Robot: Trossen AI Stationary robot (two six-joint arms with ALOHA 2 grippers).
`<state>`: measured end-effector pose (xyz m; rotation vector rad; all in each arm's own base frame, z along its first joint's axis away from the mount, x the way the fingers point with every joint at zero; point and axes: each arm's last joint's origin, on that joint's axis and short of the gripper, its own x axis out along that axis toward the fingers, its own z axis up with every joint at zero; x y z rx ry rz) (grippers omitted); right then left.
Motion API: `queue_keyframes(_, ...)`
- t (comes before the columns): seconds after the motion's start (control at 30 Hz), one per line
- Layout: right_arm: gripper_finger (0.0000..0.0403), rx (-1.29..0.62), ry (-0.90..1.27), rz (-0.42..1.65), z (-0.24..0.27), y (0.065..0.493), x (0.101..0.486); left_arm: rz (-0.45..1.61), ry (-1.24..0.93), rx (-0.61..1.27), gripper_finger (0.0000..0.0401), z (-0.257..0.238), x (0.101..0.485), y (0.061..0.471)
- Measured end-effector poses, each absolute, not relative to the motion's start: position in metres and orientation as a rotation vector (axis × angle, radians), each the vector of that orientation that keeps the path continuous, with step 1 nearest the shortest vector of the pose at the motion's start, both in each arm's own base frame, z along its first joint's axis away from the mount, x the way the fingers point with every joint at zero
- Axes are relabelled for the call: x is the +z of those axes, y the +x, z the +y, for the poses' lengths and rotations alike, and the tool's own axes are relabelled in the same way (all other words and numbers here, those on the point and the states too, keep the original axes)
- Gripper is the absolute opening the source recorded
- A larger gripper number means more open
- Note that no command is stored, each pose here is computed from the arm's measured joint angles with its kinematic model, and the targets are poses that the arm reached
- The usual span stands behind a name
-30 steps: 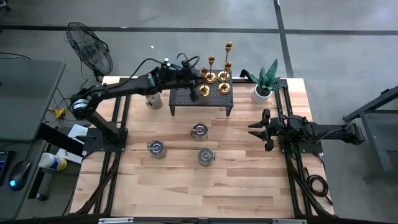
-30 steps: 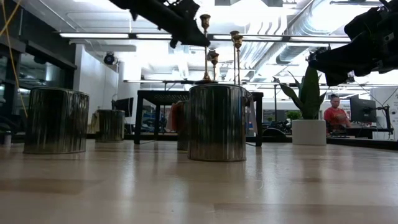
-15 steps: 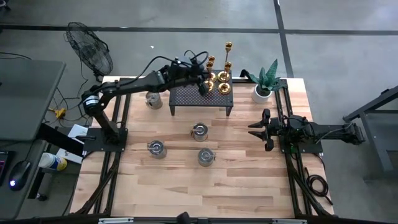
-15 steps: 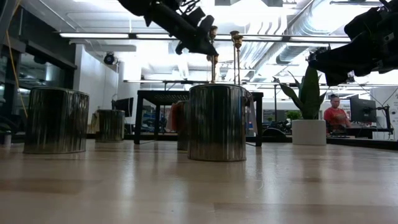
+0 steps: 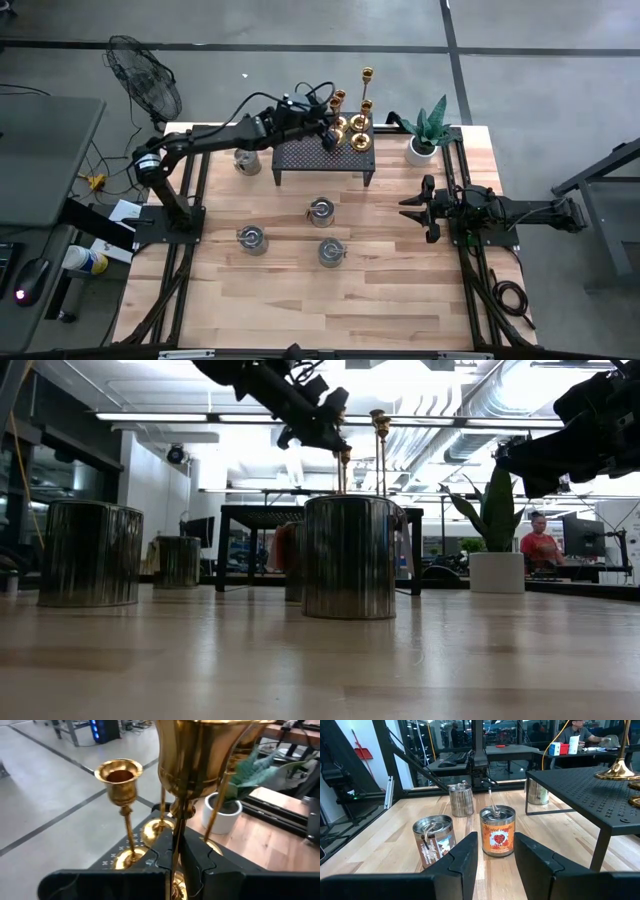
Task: Pick & Place candle stick holders
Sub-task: Put the gold candle holder on the shelf
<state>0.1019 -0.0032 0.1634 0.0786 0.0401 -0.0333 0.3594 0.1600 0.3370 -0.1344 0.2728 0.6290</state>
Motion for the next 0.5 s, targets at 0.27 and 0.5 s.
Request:
queue_keyframes(0.27,0.0117,-0.034,0.079,0.04,-0.003,0.102,0.164,0.282,-0.126,0.613,0.0008,0.155,0.33,0.368)
queue_keyframes(0.5,0.0117,-0.034,0.079,0.04,-0.003,0.102,0.163,0.283,-0.118,0.628,0.0008,0.152,0.327,0.371)
